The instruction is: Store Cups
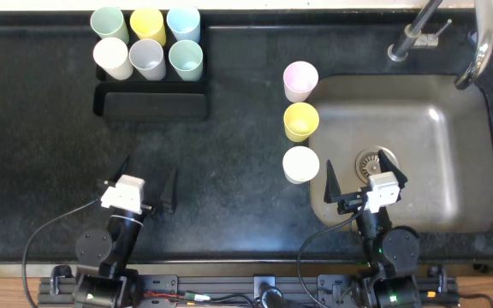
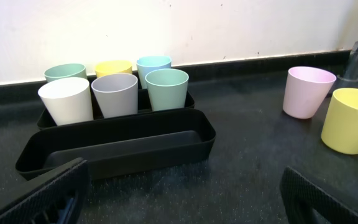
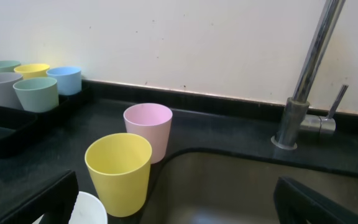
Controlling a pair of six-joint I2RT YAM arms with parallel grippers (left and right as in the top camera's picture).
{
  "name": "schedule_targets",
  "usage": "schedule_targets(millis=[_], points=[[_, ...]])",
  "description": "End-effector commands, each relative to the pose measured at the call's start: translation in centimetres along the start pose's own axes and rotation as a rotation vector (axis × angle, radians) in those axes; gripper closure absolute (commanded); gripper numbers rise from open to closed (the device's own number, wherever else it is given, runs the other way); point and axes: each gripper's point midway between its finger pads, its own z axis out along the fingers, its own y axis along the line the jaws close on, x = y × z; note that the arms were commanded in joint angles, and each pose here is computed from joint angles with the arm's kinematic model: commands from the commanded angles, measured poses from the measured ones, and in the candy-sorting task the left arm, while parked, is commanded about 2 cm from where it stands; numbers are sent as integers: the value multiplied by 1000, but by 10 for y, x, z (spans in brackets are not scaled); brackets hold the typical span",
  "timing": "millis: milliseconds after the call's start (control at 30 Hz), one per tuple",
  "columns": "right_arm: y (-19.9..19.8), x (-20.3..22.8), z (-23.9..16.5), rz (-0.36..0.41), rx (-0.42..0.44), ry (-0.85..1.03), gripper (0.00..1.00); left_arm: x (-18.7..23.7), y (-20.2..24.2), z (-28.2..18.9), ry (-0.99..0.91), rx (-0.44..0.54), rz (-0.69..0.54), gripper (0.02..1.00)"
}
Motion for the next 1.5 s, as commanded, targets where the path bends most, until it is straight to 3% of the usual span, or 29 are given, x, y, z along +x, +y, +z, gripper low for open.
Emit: schedule_targets(millis=[33,1267,1367,1500], points=[[0,3,0,0,-2,-4,3,-1,18,-2,-7,-70,11,18],[0,3,0,0,-2,-4,5,-4,20,-2,-15,-84,12,18],[0,3,0,0,-2,-4,5,-9,11,0,-10,-24,10,20],[0,3,0,0,-2,-4,3,-39,4,12,28,28,-128,20]])
